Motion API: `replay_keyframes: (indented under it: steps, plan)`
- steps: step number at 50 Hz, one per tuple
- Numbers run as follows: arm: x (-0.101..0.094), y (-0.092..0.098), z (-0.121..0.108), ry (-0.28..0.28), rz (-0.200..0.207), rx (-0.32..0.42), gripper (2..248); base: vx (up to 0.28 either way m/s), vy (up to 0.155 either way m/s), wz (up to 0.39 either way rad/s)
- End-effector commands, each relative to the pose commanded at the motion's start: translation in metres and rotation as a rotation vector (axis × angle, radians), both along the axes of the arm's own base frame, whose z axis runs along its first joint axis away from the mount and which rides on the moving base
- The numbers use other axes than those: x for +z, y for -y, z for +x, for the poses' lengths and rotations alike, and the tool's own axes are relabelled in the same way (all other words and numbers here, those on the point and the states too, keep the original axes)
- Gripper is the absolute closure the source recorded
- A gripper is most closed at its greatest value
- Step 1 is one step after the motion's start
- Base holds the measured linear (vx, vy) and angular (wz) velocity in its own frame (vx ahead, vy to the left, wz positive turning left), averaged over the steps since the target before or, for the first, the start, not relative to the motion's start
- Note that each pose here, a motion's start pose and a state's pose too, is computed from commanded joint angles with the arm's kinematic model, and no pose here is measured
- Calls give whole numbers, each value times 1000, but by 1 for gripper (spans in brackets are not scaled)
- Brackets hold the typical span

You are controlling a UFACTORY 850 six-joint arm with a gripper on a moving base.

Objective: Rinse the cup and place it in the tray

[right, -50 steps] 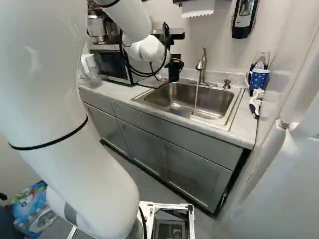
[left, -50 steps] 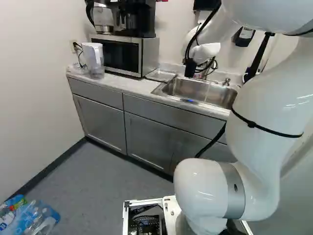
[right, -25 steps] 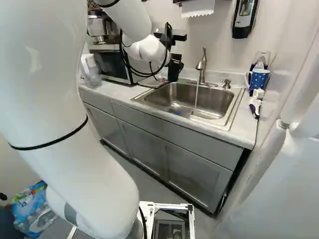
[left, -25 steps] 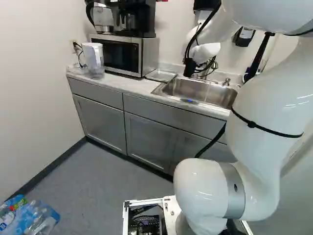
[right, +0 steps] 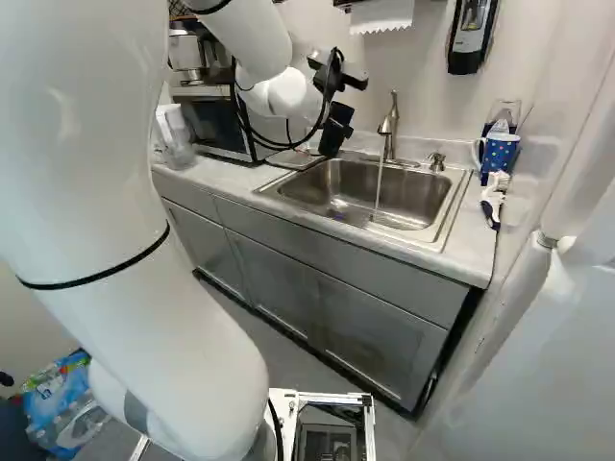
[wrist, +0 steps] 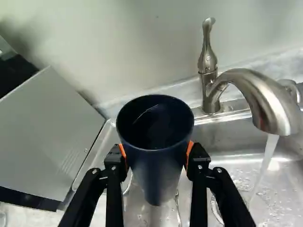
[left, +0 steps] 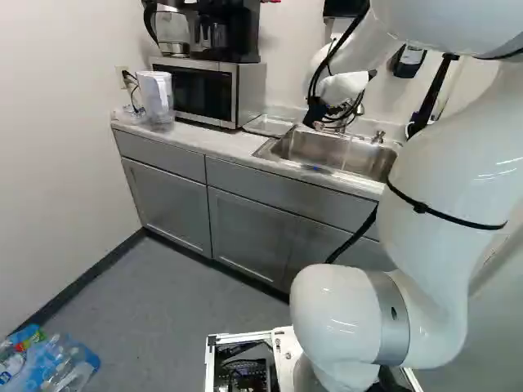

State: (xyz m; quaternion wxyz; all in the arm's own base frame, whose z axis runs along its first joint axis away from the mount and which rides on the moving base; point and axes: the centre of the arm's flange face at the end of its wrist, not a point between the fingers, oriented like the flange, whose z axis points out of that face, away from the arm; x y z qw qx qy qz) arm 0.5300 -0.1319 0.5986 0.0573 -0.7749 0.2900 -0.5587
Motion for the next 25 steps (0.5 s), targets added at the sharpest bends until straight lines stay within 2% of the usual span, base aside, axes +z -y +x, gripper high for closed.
replay_keyframes:
  steps: [25]
  plan:
    - [0, 0, 0, 62, 236, -97, 124, 0, 0, 0]
